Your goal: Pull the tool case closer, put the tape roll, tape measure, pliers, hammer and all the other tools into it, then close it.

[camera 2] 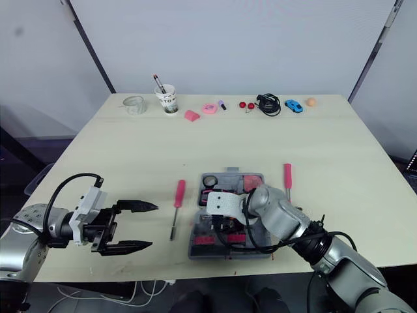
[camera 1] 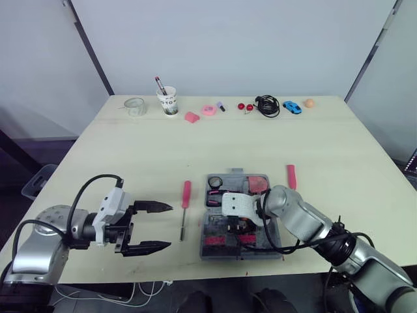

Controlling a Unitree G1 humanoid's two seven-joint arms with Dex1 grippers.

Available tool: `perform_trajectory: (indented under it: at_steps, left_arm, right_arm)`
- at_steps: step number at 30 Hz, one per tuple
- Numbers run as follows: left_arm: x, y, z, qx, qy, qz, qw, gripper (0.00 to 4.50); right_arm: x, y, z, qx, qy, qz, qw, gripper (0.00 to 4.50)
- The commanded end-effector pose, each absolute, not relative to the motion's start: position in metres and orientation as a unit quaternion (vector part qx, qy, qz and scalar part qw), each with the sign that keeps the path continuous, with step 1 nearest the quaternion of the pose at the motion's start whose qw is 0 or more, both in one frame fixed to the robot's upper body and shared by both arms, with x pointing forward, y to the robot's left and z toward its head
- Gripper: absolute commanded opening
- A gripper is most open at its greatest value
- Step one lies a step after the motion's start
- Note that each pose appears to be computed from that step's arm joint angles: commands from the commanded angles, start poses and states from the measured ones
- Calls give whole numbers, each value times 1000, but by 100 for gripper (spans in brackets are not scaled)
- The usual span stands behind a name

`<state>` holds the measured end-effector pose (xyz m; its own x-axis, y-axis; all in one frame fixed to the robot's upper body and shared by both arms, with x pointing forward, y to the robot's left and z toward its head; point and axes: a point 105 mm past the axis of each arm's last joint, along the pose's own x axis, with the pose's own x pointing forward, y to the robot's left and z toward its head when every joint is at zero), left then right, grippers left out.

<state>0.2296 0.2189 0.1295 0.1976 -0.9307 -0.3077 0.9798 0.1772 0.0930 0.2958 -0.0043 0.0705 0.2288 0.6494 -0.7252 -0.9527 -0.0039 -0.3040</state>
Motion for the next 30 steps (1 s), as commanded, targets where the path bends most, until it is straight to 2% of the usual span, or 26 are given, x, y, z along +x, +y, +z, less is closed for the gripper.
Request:
perform_trajectory:
  at_steps: [1,5,6,8,12,18,23,30]
  left_arm:
    - [227,215,138,143,69,-634,757,450]
    - [226,215,138,142,67,-633,758,450]
    - [226,215,139,142,67,-633,758,450]
    - [227,216,139,141,66,-632,759,450]
    - [227,215,139,141,65,-632,760,450]
    - [227,215,139,141,64,-631,760,450]
    - [226,214,138,140,65,-630,761,450]
    - [223,214,138,138,66,-628,763,450]
  right_arm:
    - [295,-1,93,-384,151,592,692,291]
    - [295,1,102,-348,122,601,709,291]
    - [295,1,103,-341,116,601,714,271]
    - [297,-1,101,-333,109,600,719,210]
    - [296,-1,98,-297,88,612,727,12]
    - [303,-8,81,-300,102,603,732,5]
    - [308,-19,53,-283,148,590,741,5]
    - [304,-38,15,-297,217,583,724,5]
